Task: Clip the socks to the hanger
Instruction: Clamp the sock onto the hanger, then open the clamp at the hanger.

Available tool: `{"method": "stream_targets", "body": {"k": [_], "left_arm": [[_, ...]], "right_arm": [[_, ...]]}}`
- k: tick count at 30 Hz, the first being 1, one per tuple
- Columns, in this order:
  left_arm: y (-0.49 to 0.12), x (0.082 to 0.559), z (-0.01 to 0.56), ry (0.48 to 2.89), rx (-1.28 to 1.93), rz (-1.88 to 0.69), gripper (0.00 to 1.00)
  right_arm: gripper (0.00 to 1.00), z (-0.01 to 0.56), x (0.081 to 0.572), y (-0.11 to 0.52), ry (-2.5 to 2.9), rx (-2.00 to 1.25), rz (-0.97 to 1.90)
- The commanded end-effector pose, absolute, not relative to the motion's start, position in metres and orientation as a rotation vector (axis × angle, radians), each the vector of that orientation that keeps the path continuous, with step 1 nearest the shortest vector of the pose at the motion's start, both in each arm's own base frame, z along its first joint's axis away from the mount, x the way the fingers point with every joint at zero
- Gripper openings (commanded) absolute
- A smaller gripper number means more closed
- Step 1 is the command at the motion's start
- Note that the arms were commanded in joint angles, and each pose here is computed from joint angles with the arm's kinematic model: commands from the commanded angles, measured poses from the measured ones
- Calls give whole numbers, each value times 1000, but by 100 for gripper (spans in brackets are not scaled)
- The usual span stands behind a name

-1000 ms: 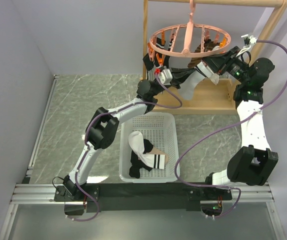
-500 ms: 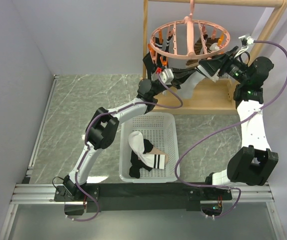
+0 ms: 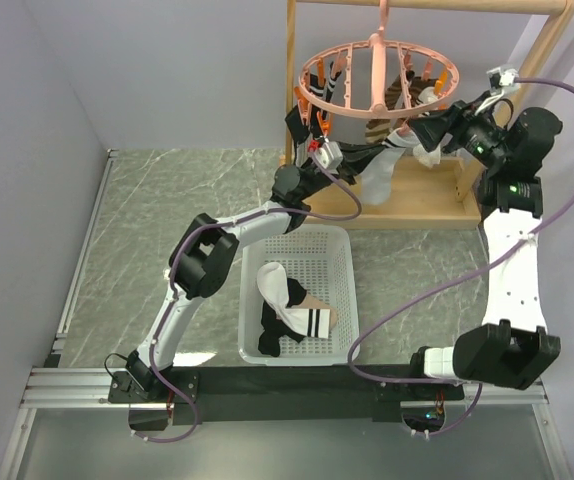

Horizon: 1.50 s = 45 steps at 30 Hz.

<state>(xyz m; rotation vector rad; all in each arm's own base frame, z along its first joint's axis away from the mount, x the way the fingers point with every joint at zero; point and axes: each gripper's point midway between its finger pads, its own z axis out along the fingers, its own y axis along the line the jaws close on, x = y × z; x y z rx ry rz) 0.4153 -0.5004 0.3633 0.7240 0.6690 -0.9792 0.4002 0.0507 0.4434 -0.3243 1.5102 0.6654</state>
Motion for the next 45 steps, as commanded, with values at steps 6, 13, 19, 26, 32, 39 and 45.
{"method": "stream_targets", "body": {"k": [6,13,19,26,32,39,45], "left_arm": [[-458,401,426,556,645,-979,1],[-447,400,427,556,650,-975,1],[-435,402,431,562,643,-976,1],[-429,399,434,558,662,-986,1],[-424,400,434,564,669,-981,0],[-420,401,434,569,670,-979,1],[-419,402,433,570,669,-976,0]], "right_arm": [[72,478,387,4,1407,-219,320],[70,460,394,3,1393,-318,263],[70,441,403,0,1377,-420,181],[71,444,411,8,1296,-518,186],[72,441,425,15,1304,-546,271],[72,432,436,5,1326,-464,272],[72,433,438,11,1300,-452,296]]}}
